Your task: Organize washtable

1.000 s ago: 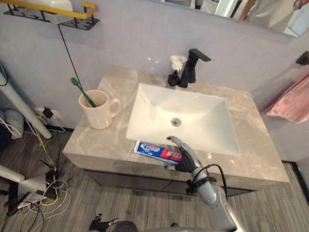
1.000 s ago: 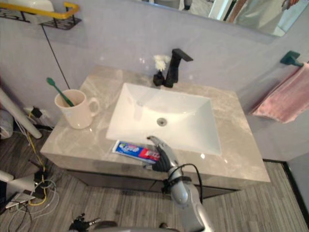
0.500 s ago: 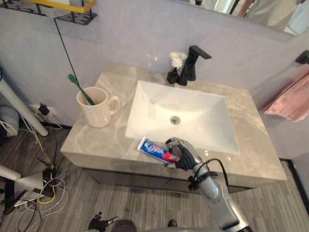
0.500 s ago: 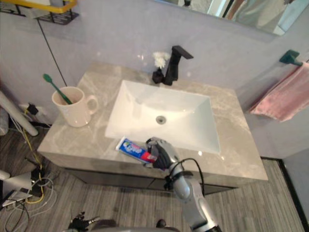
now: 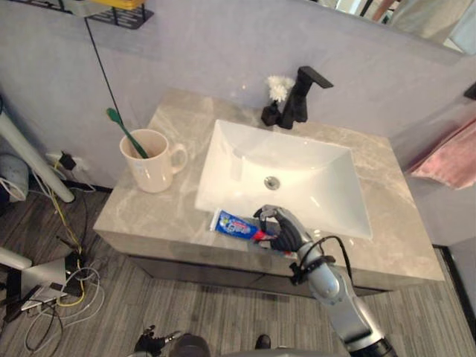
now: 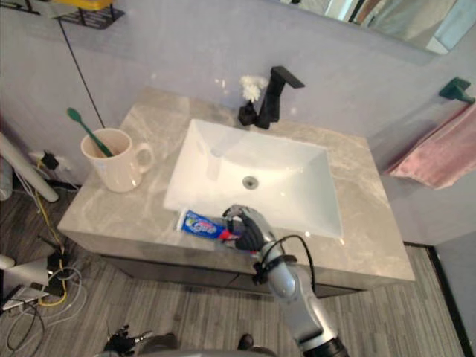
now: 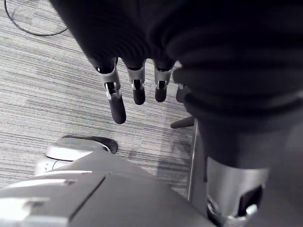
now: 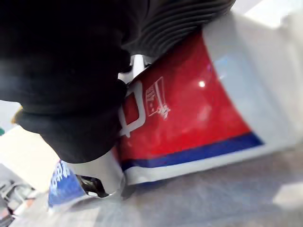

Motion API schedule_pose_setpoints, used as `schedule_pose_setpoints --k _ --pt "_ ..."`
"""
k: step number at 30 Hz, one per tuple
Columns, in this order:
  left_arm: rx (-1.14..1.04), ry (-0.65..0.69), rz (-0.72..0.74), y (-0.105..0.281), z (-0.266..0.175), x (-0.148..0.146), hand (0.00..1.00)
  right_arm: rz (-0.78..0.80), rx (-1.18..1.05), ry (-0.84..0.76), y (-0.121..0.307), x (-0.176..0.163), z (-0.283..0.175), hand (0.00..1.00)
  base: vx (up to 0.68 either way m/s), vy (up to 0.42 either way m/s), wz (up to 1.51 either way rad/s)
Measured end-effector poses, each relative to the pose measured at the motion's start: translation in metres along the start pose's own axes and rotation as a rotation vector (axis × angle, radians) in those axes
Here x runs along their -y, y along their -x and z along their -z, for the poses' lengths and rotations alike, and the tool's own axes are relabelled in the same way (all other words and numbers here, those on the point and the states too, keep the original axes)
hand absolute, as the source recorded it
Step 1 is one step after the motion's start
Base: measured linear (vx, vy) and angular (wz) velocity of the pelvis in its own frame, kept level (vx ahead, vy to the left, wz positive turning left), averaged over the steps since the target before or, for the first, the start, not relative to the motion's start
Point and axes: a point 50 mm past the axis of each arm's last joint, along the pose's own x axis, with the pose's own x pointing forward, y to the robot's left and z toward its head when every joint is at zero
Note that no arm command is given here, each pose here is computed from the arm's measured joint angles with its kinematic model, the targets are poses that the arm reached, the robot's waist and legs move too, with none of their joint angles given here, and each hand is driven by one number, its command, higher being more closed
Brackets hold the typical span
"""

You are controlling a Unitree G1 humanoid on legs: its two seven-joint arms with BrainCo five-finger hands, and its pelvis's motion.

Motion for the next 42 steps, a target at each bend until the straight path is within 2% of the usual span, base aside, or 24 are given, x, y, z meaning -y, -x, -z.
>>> schedule_pose_setpoints --k 9,19,25,29,32,34,39,42 --pt "-0.02 0.092 -0.022 0.002 0.006 0.004 0.0 0.201 0.148 -0.033 0.0 0.028 -0.026 1.0 -0.01 -0.002 0.04" --pt "-0.05 0.238 -0.091 0.005 0.016 0.002 0.0 0.261 0.18 -0.05 0.003 0.033 -0.027 1.0 0.0 -0.018 0.15" --pt "0.03 0.357 -0.238 0.01 0.012 -0.028 0.0 0.293 0.212 -0.032 0.008 0.044 -0.027 1.0 0.0 -0.016 0.21" --pt "0.223 0.415 -0.37 0.022 -0.017 -0.061 0.0 0.336 0.221 -0.034 0.015 0.055 -0.025 1.0 -0.01 -0.007 0.16" --pt "0.488 0.446 -0.452 0.044 -0.065 -0.084 0.0 0.372 0.229 -0.042 0.019 0.062 -0.026 1.0 0.0 0.0 0.22" --pt "0.712 0.464 -0.511 0.071 -0.103 -0.097 0.0 0.395 0.221 -0.036 0.02 0.066 -0.024 1.0 0.01 0.007 0.3" --pt "1.128 0.549 -0.556 0.138 -0.159 -0.101 0.0 0.397 0.23 -0.029 0.019 0.069 -0.024 1.0 0.02 0.019 0.21" --pt "1.371 0.57 -0.466 0.179 -0.186 -0.086 0.0 0.407 0.255 -0.034 0.016 0.072 -0.028 1.0 -0.01 0.011 0.09"
